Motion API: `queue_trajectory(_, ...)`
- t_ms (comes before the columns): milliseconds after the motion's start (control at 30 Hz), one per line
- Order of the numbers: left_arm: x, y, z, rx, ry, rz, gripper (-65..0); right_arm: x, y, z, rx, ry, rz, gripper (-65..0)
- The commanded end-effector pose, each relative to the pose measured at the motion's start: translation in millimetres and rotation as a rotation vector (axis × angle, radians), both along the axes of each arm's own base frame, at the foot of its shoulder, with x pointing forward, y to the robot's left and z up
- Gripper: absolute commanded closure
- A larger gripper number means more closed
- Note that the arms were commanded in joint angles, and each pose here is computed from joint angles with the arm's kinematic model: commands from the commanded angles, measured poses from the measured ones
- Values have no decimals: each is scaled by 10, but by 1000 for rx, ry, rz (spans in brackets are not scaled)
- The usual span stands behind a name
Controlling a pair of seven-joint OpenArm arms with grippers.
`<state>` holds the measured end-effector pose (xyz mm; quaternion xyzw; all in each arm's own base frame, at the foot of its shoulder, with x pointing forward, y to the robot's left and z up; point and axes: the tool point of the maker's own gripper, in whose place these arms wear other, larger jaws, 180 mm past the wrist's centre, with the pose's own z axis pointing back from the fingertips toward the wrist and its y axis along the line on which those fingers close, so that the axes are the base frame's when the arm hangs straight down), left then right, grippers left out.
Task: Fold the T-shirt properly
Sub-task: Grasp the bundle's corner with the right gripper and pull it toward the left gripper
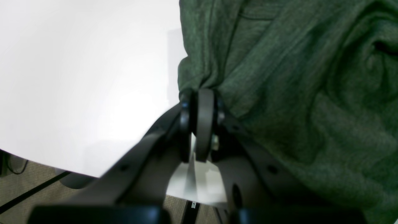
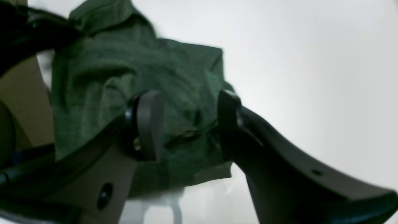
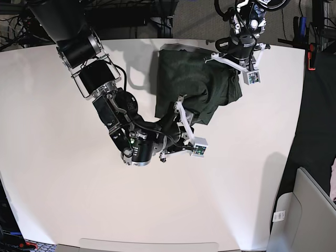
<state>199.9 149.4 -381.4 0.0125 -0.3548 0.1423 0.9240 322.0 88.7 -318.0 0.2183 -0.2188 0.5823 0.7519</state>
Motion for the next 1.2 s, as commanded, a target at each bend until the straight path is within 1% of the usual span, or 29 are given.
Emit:
queue_trajectory(0,47,12,88,9,-36,2,-5,79,90,183,36,-44,19,-261)
queue_trajectory(100,46,-13,85,0,-36,8,-5,8,185,108,24,-18,41,-261)
queue_trajectory(300,52,-11,89,-1,-38,10,-5,10,78,-192,-30,80,2,-258)
queue_trajectory(333,52,-11,89,-1,-38,10,-5,16,64,-216,-35,88,-3,-249)
queue_trajectory(367,52,-11,89,-1,-38,10,-5,15,73,-223,-30,92,-5,-228)
queue_trajectory(500,52,-11,89,-1,-38,10,-4,19,164,-234,9,106,-14,-69)
queue_trajectory(533,51,-16,88,-2,-37,8,-4,16,214,-222,28,108,-14,-49)
queue_trajectory(600,51,-16,88,-2,-37,8,-4,56,318,-172,81,91,-24,-47)
queue_trajectory(700,46,-14,86,0,-36,8,-4,135,389,-120,112,43,-37,-48)
queue_trajectory(833,-22,-19,49,0,-19,7,-4,162,569,-16,159,0,-29,-48)
queue_trajectory(933,-39,-19,40,0,-14,7,-4,162,753,102,212,-30,-19,-48)
queue_trajectory(1033,-119,-22,1,-1,6,8,-4,165,878,145,224,-59,-12,-48)
queue_trajectory(1100,-152,-30,-12,-4,14,9,-4,194,863,84,213,-66,-22,-48)
queue_trajectory(1167,-189,-63,-26,-15,17,19,-4,209,865,43,222,-57,-32,-49)
